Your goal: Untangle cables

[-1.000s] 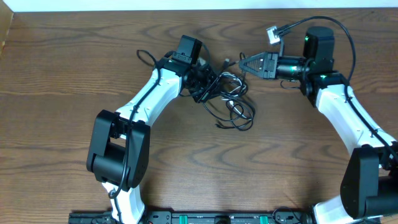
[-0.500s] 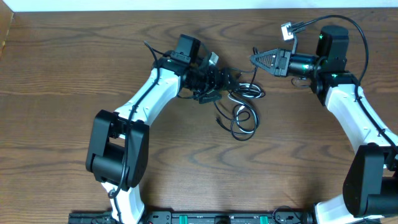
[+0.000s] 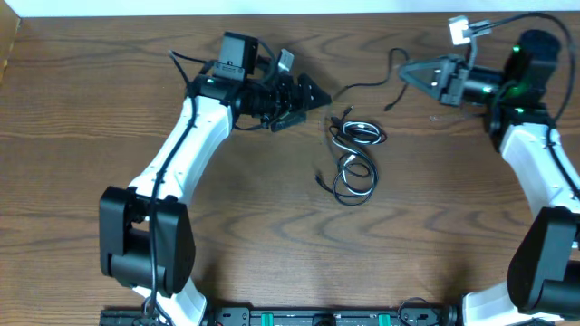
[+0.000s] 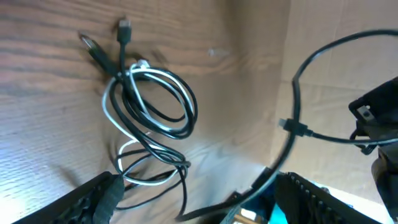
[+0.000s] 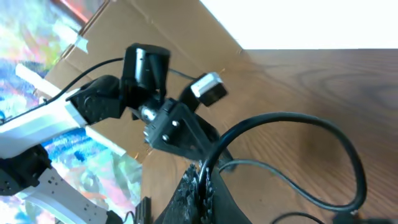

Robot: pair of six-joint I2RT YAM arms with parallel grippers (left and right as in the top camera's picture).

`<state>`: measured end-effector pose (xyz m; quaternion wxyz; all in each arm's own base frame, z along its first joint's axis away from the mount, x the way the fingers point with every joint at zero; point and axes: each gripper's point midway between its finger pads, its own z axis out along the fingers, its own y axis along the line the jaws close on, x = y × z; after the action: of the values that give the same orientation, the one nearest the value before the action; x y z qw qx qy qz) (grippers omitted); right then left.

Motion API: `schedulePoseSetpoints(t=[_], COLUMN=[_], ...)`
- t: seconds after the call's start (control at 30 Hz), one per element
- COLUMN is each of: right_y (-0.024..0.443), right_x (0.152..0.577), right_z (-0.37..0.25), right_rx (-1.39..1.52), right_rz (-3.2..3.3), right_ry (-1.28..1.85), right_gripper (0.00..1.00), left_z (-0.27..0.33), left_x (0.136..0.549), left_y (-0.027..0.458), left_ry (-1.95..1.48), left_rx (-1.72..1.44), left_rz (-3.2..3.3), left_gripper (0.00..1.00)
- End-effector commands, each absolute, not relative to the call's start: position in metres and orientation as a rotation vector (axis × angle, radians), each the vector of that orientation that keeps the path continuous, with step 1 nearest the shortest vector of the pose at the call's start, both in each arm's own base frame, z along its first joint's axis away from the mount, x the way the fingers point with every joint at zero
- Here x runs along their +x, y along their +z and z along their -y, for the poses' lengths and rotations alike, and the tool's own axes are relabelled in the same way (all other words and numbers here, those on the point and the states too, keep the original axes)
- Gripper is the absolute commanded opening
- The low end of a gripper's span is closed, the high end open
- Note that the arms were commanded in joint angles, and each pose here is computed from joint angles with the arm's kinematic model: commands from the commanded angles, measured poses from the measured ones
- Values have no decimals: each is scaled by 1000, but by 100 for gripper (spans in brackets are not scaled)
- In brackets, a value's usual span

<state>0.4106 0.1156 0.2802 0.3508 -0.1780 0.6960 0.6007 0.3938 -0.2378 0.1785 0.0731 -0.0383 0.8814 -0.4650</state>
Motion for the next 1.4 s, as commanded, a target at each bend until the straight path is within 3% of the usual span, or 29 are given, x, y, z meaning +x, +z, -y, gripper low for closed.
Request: schedulePoseSetpoints(t=[0.0, 0.53, 0.7, 0.93, 1.13, 1.37], right_y=[295, 289, 270, 204, 183, 182], right_x=[402, 412, 413, 415, 410, 410], right_z=[-95, 12, 36, 61, 67, 67], right_rx=[-474, -178, -10, 378, 465, 468], right_rz=[-1778, -1788, -1832, -2056, -2140, -2142], right_ry=[1569, 1429, 1395, 1212, 1133, 1131], right_gripper=[1, 1, 1, 1, 1, 1], left_z=[221, 241, 272, 310, 322, 326], left_x=[405, 400, 399, 376, 356, 348], left_y=[169, 141, 152, 152, 133, 112], left_ry=[-1208, -817, -868, -894, -858, -761], left_rx=[-177, -184, -78, 51, 152, 516], left_rz=[-2670, -2718, -2651, -2655, -2721, -2687], left_gripper=[82, 82, 82, 82, 82, 82])
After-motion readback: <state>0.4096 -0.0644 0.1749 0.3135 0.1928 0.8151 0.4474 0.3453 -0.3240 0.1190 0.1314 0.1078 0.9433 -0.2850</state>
